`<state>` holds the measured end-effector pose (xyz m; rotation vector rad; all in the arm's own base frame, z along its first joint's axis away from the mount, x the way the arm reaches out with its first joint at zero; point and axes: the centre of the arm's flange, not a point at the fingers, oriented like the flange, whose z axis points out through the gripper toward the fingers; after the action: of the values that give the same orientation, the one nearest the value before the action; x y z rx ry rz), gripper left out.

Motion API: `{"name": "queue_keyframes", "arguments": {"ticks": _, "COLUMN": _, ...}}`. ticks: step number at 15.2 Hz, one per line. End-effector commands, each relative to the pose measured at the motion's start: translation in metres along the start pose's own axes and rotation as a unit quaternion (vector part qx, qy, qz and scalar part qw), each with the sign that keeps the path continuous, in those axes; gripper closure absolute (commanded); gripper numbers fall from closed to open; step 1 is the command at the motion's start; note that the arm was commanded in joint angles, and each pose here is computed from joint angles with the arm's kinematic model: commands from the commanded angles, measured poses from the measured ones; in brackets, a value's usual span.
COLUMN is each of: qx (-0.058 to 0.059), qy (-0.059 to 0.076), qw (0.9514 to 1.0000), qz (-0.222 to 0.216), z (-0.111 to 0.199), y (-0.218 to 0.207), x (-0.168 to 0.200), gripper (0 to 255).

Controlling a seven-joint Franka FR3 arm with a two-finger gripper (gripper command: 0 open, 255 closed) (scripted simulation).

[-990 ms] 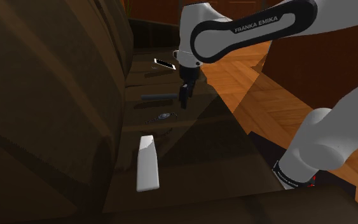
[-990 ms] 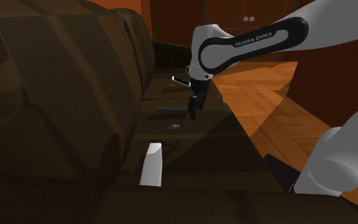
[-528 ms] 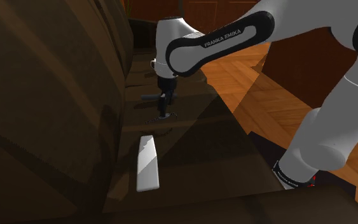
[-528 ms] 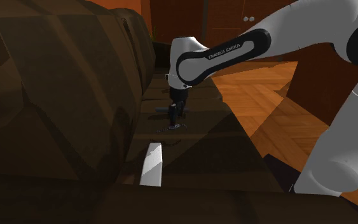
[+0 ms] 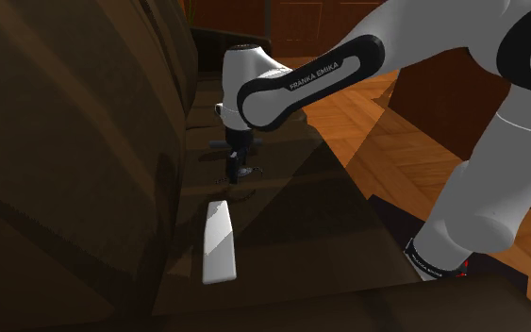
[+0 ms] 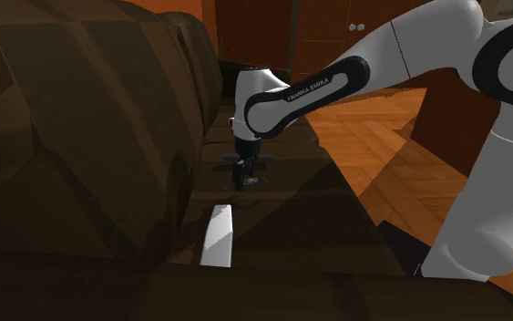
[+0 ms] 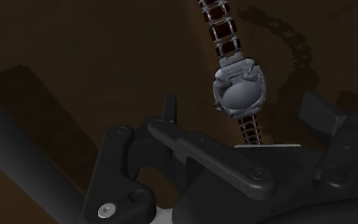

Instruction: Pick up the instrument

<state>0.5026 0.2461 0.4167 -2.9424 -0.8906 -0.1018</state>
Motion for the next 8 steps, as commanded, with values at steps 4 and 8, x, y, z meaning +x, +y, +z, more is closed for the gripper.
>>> {"name": "queue_keyframes", "arguments": {"ticks": 4, "qx": 0.0, "qy": 0.0, "qw": 1.0, "qz": 0.0, "z": 0.0138, "y": 0.0007, "x": -0.0007, "gripper": 255}}
{"name": "queue_keyframes", "arguments": {"ticks": 8, "qx": 0.0, "qy": 0.0, "qw": 1.0, "qz": 0.0, "z": 0.0148, "y": -0.0002, "x": -0.0007, "gripper": 255}}
